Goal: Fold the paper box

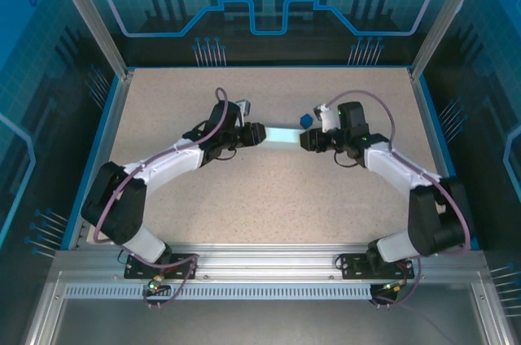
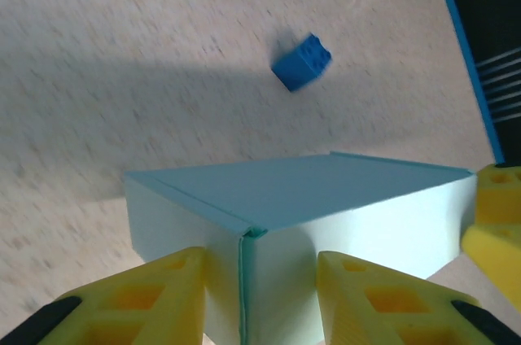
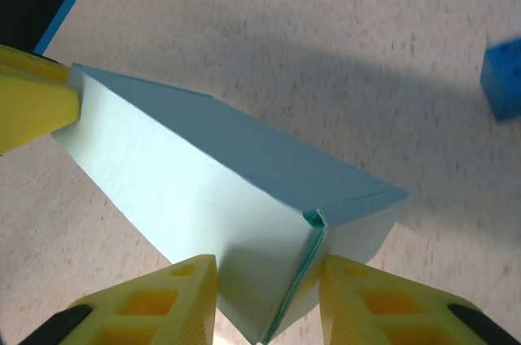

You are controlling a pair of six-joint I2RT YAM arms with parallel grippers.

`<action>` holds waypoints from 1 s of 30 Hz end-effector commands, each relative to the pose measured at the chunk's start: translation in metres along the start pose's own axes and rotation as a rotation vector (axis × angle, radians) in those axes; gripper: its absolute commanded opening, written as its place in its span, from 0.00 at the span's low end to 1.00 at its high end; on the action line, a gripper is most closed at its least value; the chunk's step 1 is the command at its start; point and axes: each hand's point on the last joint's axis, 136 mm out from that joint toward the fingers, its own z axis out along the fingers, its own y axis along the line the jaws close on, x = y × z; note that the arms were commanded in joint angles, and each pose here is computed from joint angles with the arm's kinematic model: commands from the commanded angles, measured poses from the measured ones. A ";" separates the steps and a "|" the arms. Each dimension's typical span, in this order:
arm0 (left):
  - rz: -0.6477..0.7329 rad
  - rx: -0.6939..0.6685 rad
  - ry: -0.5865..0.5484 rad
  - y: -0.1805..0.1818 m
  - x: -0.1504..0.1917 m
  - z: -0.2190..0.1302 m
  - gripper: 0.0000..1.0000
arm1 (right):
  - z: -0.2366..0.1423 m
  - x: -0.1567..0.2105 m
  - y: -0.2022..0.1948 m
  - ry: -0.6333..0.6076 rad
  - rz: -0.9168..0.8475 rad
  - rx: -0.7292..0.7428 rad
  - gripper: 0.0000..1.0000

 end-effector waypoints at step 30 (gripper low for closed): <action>0.085 0.008 0.057 0.017 0.072 0.040 0.43 | 0.051 0.059 -0.001 0.222 -0.014 0.059 0.42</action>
